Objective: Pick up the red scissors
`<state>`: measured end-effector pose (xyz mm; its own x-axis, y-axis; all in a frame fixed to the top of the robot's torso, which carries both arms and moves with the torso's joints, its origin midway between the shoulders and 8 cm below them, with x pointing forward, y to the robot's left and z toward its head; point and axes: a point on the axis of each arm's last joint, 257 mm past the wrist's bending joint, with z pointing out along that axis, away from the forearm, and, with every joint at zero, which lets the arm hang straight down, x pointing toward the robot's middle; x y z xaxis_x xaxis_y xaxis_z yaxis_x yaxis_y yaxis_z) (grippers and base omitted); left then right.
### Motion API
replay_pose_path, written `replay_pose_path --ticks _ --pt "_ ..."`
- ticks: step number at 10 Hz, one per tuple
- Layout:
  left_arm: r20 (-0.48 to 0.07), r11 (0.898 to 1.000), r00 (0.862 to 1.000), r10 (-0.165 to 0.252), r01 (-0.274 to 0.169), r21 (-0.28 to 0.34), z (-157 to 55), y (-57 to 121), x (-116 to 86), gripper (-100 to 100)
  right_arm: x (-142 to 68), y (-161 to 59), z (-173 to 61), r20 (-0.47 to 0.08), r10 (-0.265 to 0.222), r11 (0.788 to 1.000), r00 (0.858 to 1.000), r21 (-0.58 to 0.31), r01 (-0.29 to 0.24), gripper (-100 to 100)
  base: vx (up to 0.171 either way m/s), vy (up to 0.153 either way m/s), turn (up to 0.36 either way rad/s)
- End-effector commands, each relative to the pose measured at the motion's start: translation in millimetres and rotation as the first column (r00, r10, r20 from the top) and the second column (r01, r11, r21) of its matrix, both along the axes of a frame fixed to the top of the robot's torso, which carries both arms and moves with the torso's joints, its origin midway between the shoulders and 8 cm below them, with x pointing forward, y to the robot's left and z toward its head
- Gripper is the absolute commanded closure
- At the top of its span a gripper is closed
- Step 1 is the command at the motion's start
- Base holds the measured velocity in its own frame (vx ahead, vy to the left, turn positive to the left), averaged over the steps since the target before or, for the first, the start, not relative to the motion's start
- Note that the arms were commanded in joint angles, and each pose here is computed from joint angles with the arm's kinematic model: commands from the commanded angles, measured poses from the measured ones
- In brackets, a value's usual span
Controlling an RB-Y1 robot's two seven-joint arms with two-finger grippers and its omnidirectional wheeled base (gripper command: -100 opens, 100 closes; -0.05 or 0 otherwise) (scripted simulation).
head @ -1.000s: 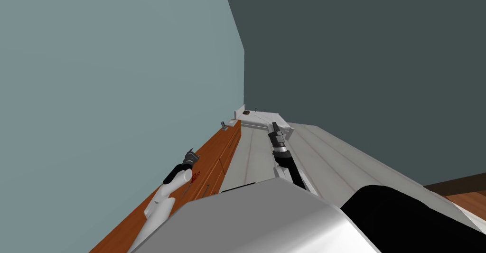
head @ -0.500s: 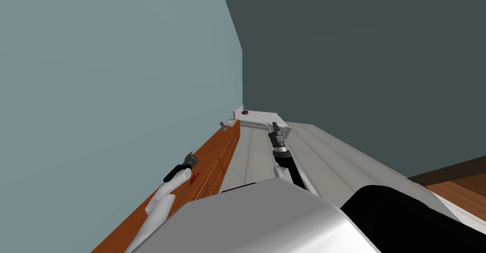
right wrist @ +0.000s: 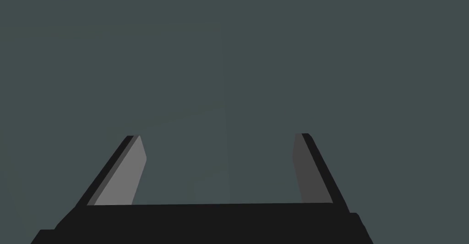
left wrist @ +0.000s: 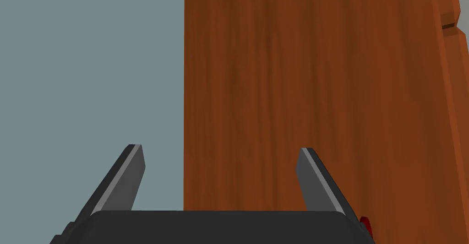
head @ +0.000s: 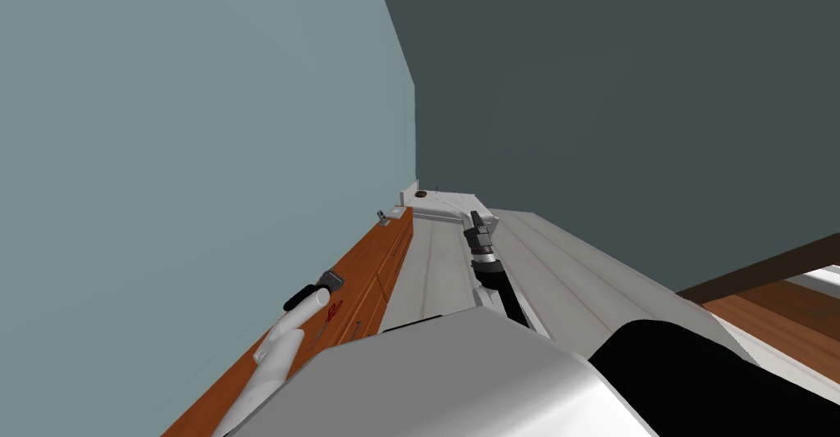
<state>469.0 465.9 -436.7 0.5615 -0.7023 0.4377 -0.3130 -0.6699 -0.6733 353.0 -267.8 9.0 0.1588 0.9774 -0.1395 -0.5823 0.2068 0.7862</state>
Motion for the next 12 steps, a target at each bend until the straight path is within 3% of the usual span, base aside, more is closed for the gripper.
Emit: replay_pose_path --ticks 1,2,3,4,6,7,8,9,10,11,12 --pt "-0.041 0.999 0.999 0.015 -0.017 -0.036 -16.2 0.9 -8.6 -100 0.0 0.0 0.0 0.000 0.000 1.000 1.000 0.000 0.000 0 -0.018 0.019 -0.045" --pt "-0.070 0.996 0.997 0.032 -0.038 -0.084 -24.3 0.3 -10.1 -100 0.0 0.0 0.0 0.000 0.000 1.000 1.000 0.000 0.000 0 -0.022 0.023 -0.079" --pt "-0.089 0.995 0.995 0.036 -0.044 -0.091 -32.8 -0.2 -16.4 -100 0.0 0.0 0.0 0.000 0.000 1.000 1.000 0.000 0.000 0 -0.020 0.022 -0.035" --pt "-0.125 0.988 0.991 0.051 -0.068 -0.139 -42.8 -1.9 -20.5 -100 0.0 0.0 0.0 0.000 0.000 1.000 1.000 0.000 0.000 0 -0.024 0.022 -0.060" --pt "-0.133 0.987 0.990 0.052 -0.071 -0.142 -46.6 -2.3 -23.4 -100 0.0 0.0 0.0 0.000 0.000 1.000 1.000 0.000 0.000 0 -0.017 0.015 -0.017" --pt "-0.165 0.978 0.984 0.065 -0.095 -0.186 -54.1 -4.4 -26.7 -100 0.0 0.0 0.0 0.000 0.000 1.000 1.000 0.000 0.000 0 -0.020 0.018 -0.062" --pt "-0.177 0.977 0.982 0.066 -0.100 -0.189 -59.0 -5.0 -30.8 -100 0.0 0.0 0.0 0.000 0.000 1.000 1.000 0.000 0.000 0 -0.023 0.022 -0.037" --pt "-0.201 0.966 0.977 0.076 -0.122 -0.228 -63.0 -7.0 -32.1 -100 0.0 0.0 0.0 0.000 0.000 1.000 1.000 0.000 0.000 0 -0.035 0.026 -0.048" --pt "-0.218 0.964 0.973 0.078 -0.129 -0.233 -70.0 -8.2 -38.4 -100 0.0 0.0 0.0 0.000 0.000 1.000 1.000 0.000 0.000 0 -0.028 0.027 -0.036" --pt "-0.248 0.950 0.965 0.086 -0.154 -0.270 -75.7 -10.8 -42.3 -100 0.0 0.0 0.0 0.000 0.000 1.000 1.000 0.000 0.000 0 -0.034 0.034 -0.054" --pt "-0.258 0.949 0.962 0.087 -0.159 -0.273 -79.6 -11.6 -46.0 -100 0.0 0.0 0.0 0.000 0.000 1.000 1.000 0.000 0.000 0 -0.031 0.028 -0.028"
